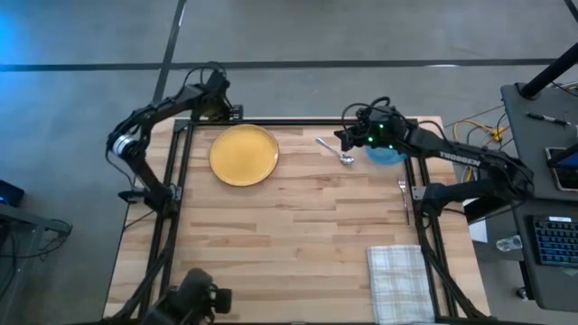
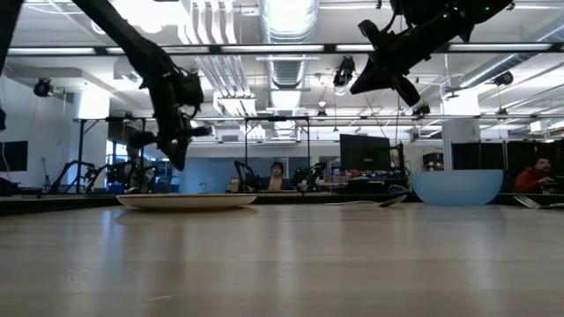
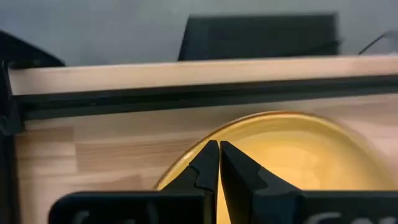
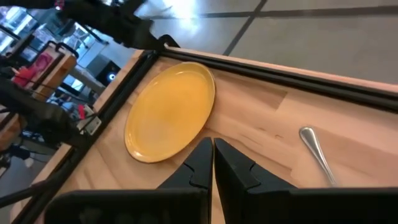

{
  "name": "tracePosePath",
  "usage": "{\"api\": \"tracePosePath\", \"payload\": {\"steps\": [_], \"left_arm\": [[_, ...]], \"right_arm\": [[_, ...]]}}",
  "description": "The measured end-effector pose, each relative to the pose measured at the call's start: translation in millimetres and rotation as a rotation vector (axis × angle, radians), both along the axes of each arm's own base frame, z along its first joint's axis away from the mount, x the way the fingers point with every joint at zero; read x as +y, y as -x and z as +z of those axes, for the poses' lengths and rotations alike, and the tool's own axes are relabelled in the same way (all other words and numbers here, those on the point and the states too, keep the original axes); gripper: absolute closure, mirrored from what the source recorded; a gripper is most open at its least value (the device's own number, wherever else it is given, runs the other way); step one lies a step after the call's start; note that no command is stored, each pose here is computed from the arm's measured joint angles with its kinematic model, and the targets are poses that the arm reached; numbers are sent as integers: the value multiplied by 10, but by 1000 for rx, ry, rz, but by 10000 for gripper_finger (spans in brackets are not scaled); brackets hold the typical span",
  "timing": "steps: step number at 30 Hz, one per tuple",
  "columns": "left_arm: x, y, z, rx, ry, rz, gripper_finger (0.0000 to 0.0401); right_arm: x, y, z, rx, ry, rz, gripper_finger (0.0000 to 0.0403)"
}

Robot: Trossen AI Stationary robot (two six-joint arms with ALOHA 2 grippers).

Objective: Set table place
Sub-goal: Move the yellow plate to the center of the table

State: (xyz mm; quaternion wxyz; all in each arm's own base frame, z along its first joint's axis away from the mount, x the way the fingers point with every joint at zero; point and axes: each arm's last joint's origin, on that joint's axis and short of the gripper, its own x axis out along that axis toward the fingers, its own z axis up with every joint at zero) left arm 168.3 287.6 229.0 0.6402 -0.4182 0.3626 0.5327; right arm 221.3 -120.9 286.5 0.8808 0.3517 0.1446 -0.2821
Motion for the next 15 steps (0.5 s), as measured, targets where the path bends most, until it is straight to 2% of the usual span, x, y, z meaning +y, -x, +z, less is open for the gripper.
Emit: {"api": "tracePosePath", "payload": {"steps": [7,15], "left_arm": [[187,123,-245,160,141,-45,401],[226,141,-413,235,186,-106,401]], "right_arm": [[-44,-87,86,7,30,28,394],[-61,-118,83,16,30,30,394]]}}
